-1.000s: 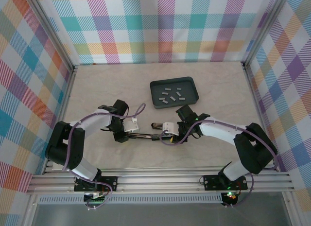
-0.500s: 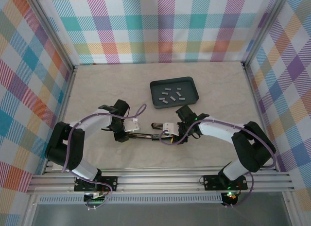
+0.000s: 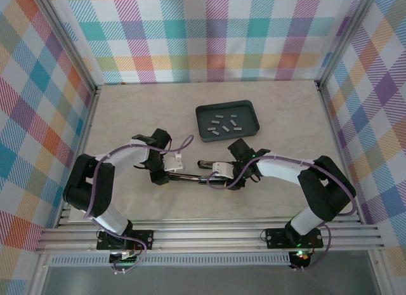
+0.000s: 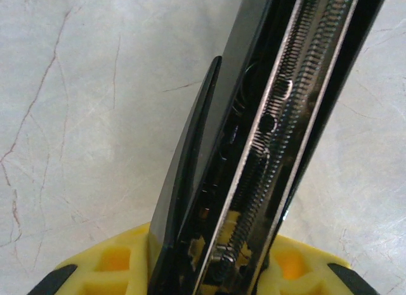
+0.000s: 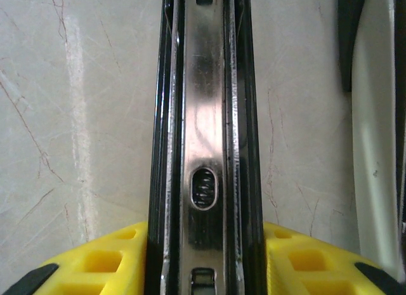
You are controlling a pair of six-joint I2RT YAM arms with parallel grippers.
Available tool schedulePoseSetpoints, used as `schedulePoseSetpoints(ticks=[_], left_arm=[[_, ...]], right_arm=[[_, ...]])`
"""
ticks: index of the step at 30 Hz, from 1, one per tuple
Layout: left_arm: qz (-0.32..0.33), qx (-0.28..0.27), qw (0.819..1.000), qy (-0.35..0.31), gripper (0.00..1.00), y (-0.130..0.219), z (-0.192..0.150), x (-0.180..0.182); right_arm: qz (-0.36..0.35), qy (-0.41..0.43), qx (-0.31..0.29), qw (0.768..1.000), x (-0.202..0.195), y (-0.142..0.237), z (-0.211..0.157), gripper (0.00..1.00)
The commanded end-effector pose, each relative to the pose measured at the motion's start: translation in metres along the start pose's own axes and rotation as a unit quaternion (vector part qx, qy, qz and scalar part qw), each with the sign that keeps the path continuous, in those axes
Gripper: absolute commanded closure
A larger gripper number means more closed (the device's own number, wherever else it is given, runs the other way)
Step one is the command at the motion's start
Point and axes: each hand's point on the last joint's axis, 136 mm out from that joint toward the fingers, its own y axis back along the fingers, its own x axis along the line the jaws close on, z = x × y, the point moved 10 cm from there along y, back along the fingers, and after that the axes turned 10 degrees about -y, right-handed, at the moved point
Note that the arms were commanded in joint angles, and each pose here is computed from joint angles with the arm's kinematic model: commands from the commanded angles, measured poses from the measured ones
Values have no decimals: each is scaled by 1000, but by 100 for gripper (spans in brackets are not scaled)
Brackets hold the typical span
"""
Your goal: Load the staples into the stapler
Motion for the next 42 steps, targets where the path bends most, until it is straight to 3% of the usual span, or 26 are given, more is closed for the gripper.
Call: schedulePoseSetpoints(ticks=[1, 13, 16, 23, 31, 34, 37, 42], left_arm=[[17, 6, 1000, 2, 72, 0, 8, 7], [11, 11, 1000, -9, 63, -9, 19, 6], [12, 7, 1000, -9, 54, -7, 19, 4], [26, -21, 999, -2, 53, 0, 19, 0], [52, -101, 993, 31, 51, 31, 25, -8], [83, -164, 981, 58, 48, 51, 26, -12], [121, -248, 956, 95, 45, 74, 25, -18], [168, -325, 915, 173, 41, 101, 23, -22]], right_arm=[[52, -17, 100, 993, 23, -9, -32, 77], [46, -15, 98, 994, 25, -7, -30, 65], [38, -19, 88, 995, 24, -3, -27, 58], [20, -26, 59, 998, 25, 12, -21, 48], [-2, -52, -51, 997, 31, 57, 2, 45], [-13, -84, -99, 991, 35, 79, 9, 44], [-27, -155, -137, 978, 34, 100, 17, 43], [-1, -331, -165, 929, 33, 115, 27, 43]])
